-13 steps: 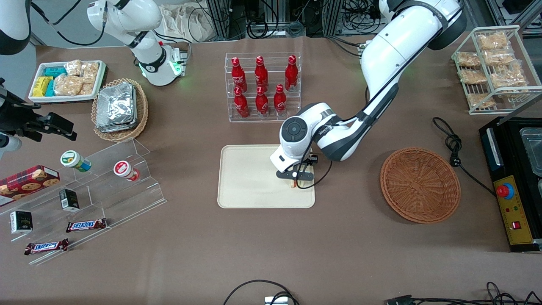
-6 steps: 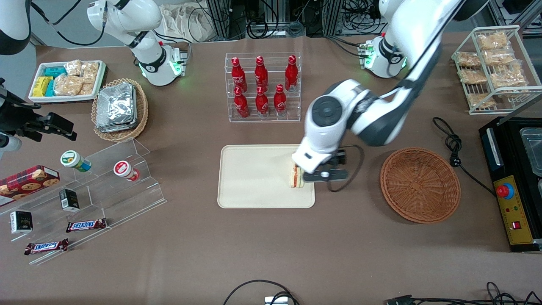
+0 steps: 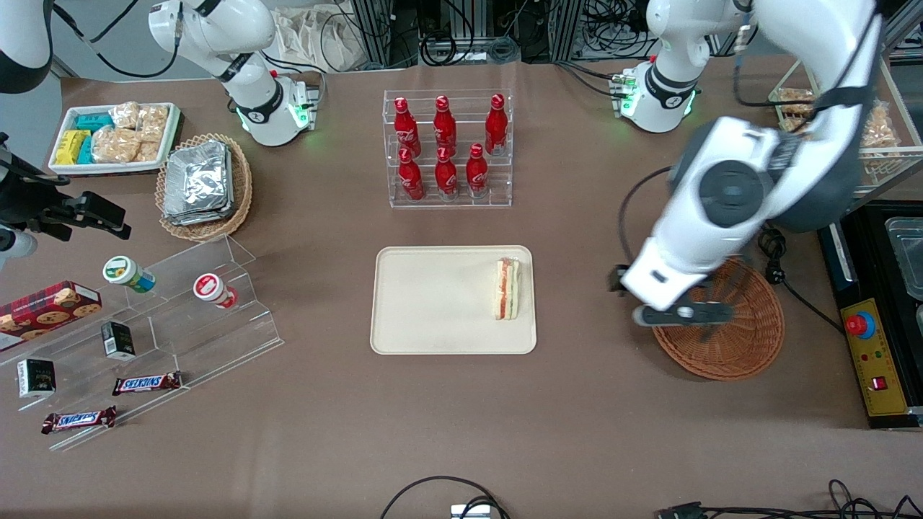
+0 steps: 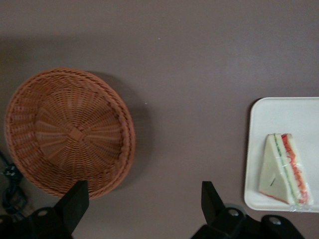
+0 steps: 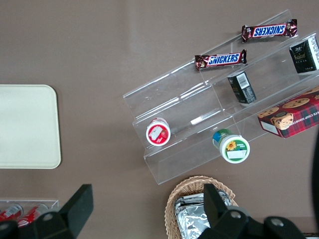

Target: Place sandwich from basket to tray

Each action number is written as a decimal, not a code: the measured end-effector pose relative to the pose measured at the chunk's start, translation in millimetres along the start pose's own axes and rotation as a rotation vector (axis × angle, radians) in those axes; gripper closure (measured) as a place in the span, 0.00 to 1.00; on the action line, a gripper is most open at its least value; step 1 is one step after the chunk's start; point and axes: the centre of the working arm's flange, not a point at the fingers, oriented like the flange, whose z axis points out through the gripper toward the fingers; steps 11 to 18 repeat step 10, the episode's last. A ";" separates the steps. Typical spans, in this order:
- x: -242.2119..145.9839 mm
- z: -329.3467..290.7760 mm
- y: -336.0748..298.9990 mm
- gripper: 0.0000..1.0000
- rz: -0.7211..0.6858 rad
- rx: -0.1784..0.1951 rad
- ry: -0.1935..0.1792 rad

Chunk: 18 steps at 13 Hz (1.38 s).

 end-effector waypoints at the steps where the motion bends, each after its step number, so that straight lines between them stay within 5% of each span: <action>1: 0.6 -9.6 -25.5 0.00 -0.006 -0.008 -0.006; 6: -32.2 -83.7 -136.1 0.00 0.022 -0.042 -0.005; 18: -47.0 -89.2 -126.5 0.00 0.046 -0.035 -0.026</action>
